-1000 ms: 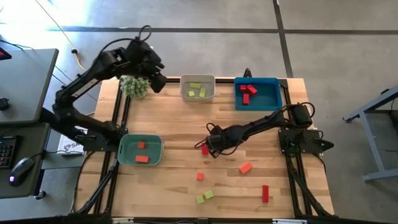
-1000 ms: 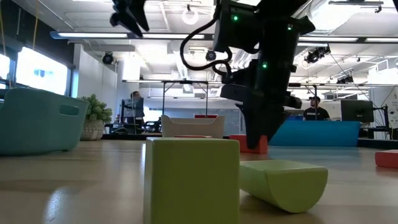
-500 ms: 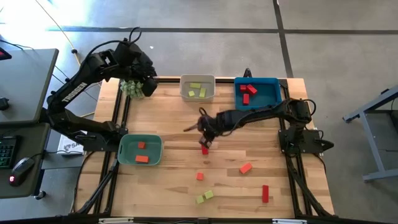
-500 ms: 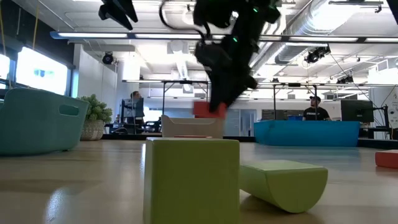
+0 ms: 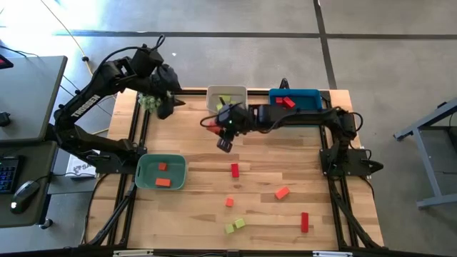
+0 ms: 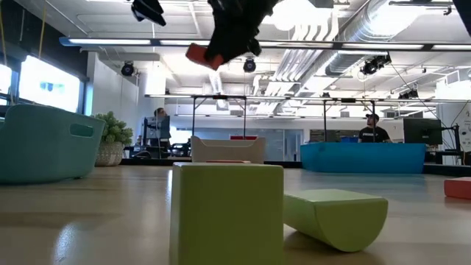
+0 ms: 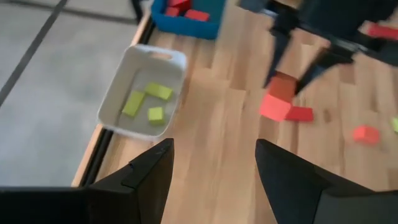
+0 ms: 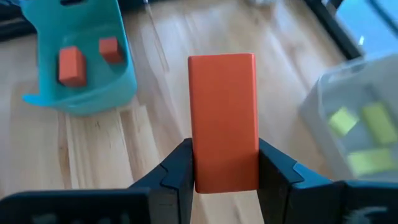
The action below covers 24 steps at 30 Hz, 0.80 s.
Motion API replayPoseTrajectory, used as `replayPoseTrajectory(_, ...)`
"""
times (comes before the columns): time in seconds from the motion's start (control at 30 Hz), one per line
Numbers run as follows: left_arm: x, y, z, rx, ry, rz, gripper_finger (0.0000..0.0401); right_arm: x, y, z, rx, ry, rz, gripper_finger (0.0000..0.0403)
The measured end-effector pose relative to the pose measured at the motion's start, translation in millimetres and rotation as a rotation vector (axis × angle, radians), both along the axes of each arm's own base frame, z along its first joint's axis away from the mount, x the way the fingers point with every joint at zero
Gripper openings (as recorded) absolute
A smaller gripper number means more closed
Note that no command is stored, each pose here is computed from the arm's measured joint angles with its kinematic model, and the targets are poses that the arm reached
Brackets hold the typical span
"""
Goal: Sort & place blocks by color
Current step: Put the orange block into the green bin
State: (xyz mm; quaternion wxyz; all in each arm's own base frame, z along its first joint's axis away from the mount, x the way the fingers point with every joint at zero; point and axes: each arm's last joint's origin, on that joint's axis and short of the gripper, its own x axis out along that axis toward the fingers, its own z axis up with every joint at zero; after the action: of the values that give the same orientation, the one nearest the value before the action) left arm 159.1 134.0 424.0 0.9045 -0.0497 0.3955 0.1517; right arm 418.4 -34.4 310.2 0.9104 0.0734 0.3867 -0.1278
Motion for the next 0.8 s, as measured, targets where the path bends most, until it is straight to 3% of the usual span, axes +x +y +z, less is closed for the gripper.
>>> replayPoseTrajectory(0.23, 3, -2, 2, 0.003, -0.057, -0.153, 0.0216, 2, -10, 22, -0.063, -0.053, 0.083, 0.0106)
replayPoseTrajectory(0.8, 18, -3, 7, -0.002, -0.168, -0.179, 0.0216, 8, -29, 54, -0.104, -0.256, 0.1, 0.0106)
